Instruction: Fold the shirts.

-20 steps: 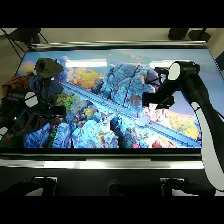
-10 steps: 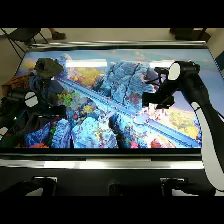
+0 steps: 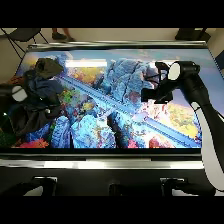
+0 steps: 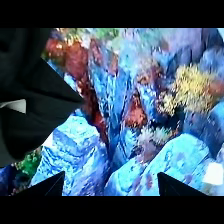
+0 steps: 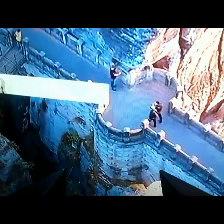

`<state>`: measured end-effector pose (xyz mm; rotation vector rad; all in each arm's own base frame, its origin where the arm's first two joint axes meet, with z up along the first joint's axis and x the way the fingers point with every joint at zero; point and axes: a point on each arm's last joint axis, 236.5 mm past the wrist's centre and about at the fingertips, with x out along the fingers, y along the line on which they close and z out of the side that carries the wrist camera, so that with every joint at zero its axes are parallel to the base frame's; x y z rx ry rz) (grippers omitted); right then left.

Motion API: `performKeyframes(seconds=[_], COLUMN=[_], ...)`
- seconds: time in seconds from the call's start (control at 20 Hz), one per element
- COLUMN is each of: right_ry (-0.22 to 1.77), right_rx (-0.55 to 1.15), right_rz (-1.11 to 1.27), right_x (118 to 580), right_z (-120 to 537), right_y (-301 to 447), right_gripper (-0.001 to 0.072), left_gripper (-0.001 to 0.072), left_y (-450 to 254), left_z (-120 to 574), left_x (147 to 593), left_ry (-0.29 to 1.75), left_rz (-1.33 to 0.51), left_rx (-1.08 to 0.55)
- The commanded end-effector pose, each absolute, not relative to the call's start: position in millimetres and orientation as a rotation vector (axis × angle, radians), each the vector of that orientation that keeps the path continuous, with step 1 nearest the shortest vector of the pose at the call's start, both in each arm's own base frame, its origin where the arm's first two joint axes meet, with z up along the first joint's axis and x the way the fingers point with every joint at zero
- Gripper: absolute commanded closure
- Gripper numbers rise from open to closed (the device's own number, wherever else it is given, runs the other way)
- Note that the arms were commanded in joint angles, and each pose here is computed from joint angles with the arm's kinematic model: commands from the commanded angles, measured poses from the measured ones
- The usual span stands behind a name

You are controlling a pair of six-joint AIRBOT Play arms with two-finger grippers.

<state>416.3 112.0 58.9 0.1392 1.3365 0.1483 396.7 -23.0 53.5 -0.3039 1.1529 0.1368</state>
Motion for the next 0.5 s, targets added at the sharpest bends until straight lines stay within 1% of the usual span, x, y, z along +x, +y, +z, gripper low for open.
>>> performKeyframes(seconds=[0.0,0.05,0.15,0.3,0.45], right_ry=[1.312,1.315,1.318,1.317,1.314], right_rx=[0.115,0.114,0.114,0.115,0.116], right_rz=[0.171,0.171,0.171,0.171,0.171], right_x=[421,420,420,420,421], right_z=[60,60,60,60,60], right_y=[113,113,113,113,113], right_gripper=[0.0027,0.0027,0.0027,0.0027,0.0027], left_gripper=[-0.0010,-0.0009,-0.0009,-0.0008,-0.0009], left_y=[24,45,84,120,129], left_z=[73,68,53,30,4], left_x=[408,402,386,375,376], left_ry=[1.072,1.074,1.089,1.078,1.076], left_rz=[0.225,0.254,0.328,0.401,0.421], left_rx=[-0.703,-0.754,-0.769,-0.704,-0.674])
